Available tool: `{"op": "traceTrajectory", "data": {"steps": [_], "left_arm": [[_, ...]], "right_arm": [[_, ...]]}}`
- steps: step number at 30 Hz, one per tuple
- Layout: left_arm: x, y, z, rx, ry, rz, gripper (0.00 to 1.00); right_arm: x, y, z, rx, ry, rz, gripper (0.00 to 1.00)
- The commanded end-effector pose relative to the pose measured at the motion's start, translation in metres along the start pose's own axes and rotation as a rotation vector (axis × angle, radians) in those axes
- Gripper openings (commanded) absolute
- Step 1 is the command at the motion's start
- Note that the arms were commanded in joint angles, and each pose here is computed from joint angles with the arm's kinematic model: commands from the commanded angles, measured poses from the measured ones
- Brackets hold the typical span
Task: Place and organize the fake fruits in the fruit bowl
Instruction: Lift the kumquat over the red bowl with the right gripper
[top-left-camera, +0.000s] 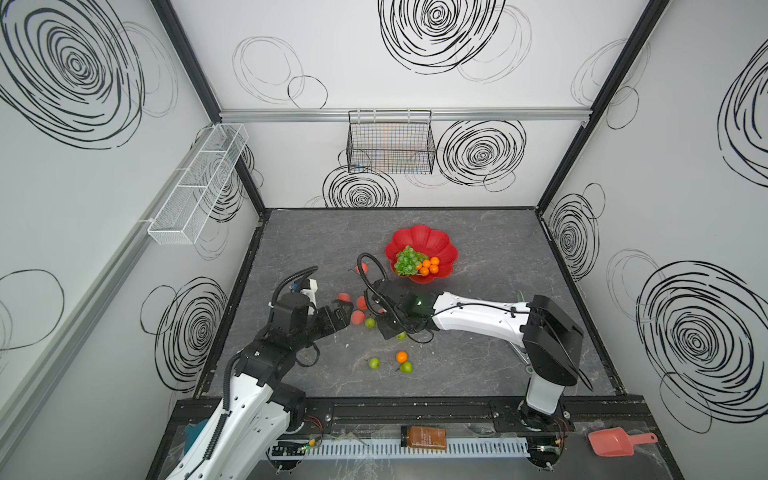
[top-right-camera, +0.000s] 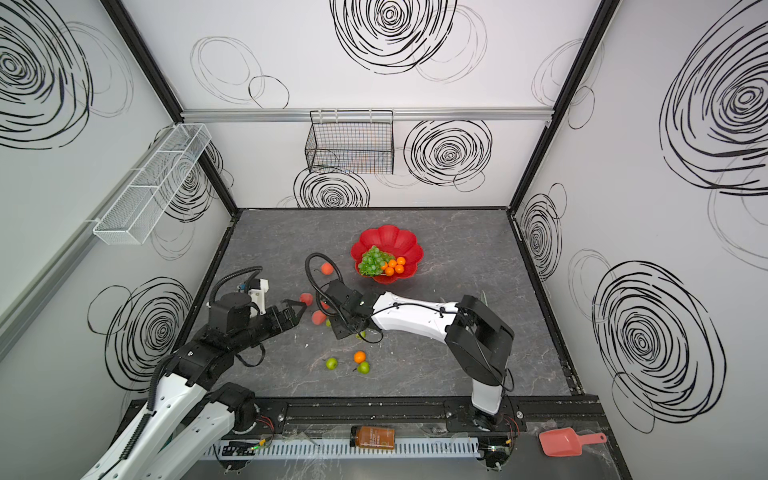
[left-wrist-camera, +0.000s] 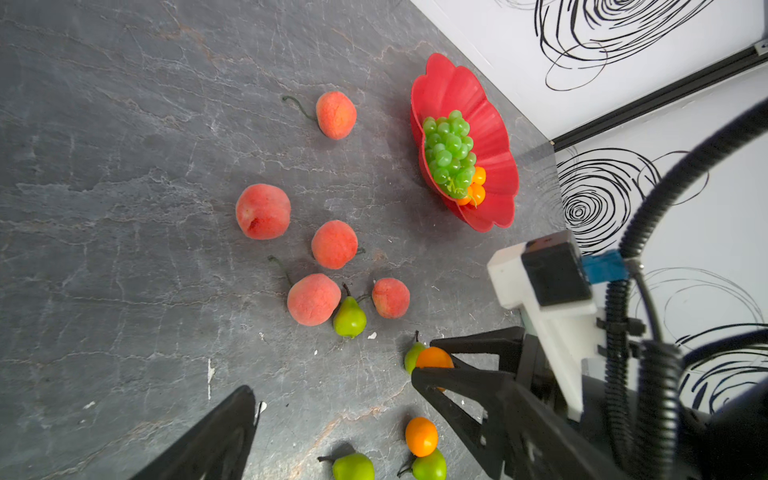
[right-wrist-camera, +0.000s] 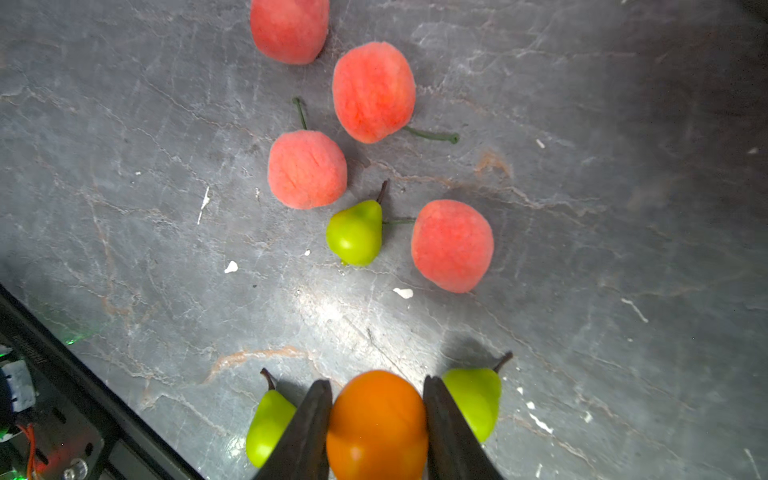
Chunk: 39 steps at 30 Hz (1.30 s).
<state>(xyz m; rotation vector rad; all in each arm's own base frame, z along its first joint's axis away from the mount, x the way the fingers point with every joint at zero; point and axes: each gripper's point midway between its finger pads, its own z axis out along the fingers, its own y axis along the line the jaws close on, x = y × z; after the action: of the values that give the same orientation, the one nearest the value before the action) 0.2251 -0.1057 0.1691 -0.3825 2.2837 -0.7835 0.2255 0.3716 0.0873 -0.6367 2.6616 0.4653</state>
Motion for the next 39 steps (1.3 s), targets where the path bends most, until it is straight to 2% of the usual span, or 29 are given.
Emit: {"op": "traceTrajectory", "data": {"steps": [1, 17, 30, 39], "left_arm": [[-0.015, -0.023, -0.004, 0.085, -0.045, 0.041, 0.96], [0.005, -0.084, 0.010, 0.257, 0.024, 0.177, 0.96], [0.013, -0.128, 0.035, 0.319, 0.038, 0.242, 0.96], [0.017, -0.151, 0.057, 0.345, 0.058, 0.258, 0.96]], "right_arm": [[-0.018, -0.009, -0.019, 0.002, -0.086, 0.024, 0.35], [-0.042, -0.069, -0.044, 0.053, -0.147, 0.120, 0.33], [-0.055, -0.134, -0.058, 0.140, -0.175, 0.231, 0.32], [-0.075, -0.178, -0.052, 0.217, -0.164, 0.277, 0.32]]}}
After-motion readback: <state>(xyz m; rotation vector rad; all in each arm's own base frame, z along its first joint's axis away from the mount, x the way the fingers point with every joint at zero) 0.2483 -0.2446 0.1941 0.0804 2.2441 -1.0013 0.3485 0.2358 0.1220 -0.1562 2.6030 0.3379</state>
